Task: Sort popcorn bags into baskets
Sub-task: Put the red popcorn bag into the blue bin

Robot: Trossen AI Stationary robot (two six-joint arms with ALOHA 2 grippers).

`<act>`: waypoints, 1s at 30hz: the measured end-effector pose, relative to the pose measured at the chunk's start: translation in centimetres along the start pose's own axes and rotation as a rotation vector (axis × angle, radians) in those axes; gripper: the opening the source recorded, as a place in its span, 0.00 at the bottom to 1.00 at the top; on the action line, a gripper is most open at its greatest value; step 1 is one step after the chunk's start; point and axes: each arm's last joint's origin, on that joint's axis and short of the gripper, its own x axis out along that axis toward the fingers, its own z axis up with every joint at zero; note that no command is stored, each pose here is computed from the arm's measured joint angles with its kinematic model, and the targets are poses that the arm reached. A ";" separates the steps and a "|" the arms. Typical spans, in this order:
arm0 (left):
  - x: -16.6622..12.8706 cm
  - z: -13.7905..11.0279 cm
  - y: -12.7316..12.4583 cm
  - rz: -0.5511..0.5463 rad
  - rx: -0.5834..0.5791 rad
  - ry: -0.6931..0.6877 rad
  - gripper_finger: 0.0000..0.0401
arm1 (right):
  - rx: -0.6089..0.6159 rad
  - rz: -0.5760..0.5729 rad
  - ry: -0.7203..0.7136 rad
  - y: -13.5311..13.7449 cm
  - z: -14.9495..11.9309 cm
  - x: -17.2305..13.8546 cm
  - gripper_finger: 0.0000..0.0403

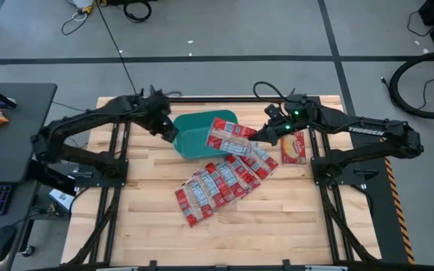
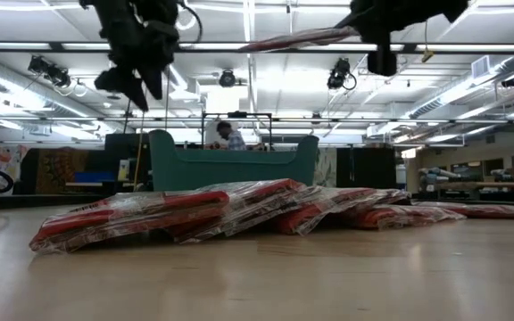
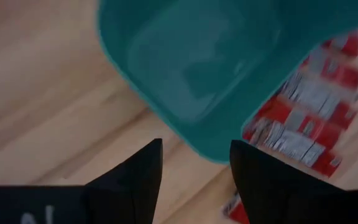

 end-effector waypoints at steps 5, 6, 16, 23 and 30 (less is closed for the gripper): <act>-3.8 0.0 0.0 -0.126 -0.009 -0.236 0.48 | -0.112 -0.021 0.044 0.8 2.6 2.6 0.03; -4.6 0.0 -0.1 -0.156 -0.008 -0.286 0.48 | -0.139 -0.035 0.060 0.9 3.1 3.2 0.03; -10.2 -1.1 -0.4 -0.383 -0.012 -0.595 0.48 | -0.218 -0.169 0.227 -2.0 8.0 8.3 0.03; -11.9 -1.8 -0.7 -0.471 0.013 -0.679 0.48 | -0.232 -0.198 0.286 -3.5 10.4 10.7 0.03; -12.1 -1.9 -0.9 -0.494 0.001 -0.687 0.48 | -0.265 -0.218 0.369 -5.6 11.7 12.8 0.03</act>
